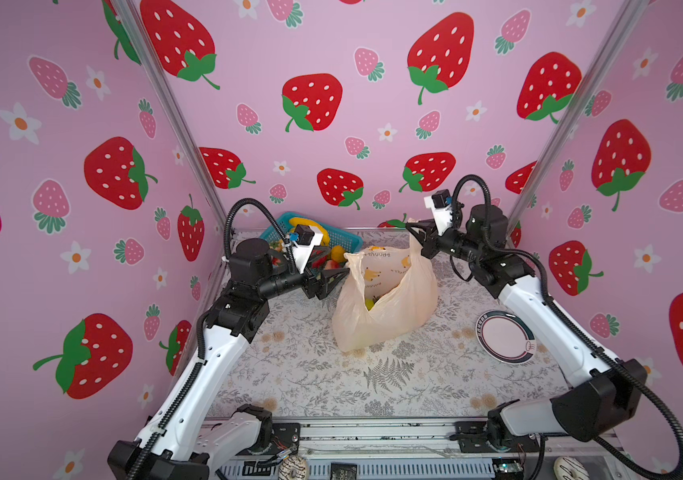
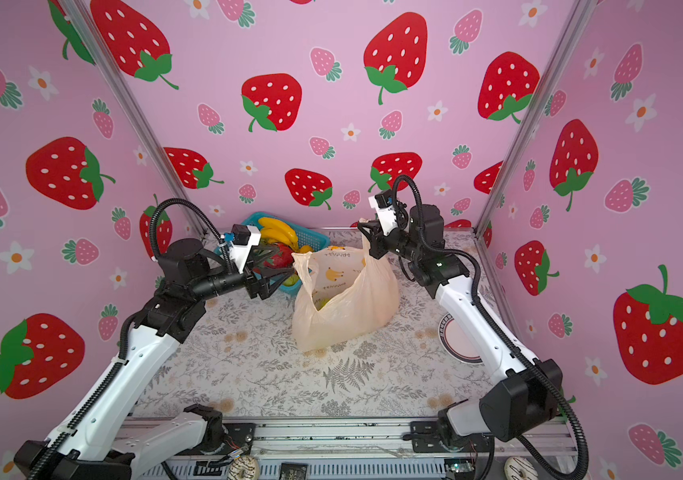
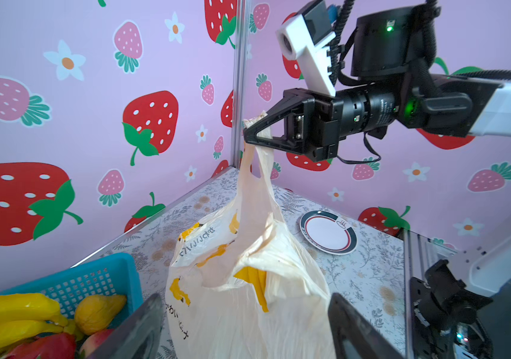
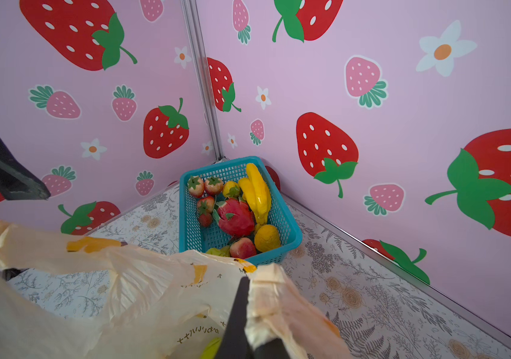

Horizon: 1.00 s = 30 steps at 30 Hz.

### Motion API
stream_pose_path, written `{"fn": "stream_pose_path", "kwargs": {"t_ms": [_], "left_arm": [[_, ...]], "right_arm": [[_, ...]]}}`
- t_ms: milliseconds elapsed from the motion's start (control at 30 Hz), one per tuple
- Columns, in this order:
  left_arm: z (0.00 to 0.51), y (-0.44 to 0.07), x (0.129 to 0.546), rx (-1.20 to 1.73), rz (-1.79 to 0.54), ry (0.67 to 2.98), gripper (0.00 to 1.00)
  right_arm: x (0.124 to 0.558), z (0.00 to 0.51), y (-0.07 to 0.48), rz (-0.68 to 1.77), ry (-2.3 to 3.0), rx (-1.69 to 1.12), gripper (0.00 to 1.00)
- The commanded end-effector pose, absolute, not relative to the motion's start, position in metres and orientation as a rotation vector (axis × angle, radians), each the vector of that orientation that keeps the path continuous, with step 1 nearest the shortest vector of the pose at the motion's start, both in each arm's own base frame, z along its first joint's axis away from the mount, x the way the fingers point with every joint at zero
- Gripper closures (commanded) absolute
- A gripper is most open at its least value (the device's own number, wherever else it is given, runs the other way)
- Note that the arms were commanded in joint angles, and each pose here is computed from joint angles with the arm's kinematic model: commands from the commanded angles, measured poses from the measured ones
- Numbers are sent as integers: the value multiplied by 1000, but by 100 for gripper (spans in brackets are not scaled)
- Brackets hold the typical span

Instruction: Place the fake fruits into the plastic bag and tie a complex knot

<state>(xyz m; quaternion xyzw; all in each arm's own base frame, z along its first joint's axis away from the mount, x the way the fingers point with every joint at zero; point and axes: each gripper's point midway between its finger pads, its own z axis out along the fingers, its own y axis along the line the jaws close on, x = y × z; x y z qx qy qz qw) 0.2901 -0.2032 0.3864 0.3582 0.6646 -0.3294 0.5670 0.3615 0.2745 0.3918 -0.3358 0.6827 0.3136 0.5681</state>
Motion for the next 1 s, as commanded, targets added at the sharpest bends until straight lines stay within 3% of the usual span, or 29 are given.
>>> {"fn": "stream_pose_path", "kwargs": {"t_ms": [0, 333, 600, 733, 967], "left_arm": [[403, -211, 282, 941, -804, 1486, 13], [407, -243, 280, 1071, -868, 1442, 5], [395, -253, 293, 1135, -852, 1475, 8], [389, -257, 293, 1148, -895, 1482, 25], [408, -255, 301, 1023, -925, 1478, 74]], "right_arm": [[357, 405, 277, 745, 1557, -825, 100], [355, 403, 277, 758, 1565, -817, 100], [356, 400, 277, 756, 1571, -820, 100], [357, 398, 277, 747, 1574, -818, 100], [352, 406, 268, 716, 1567, -782, 100]]}}
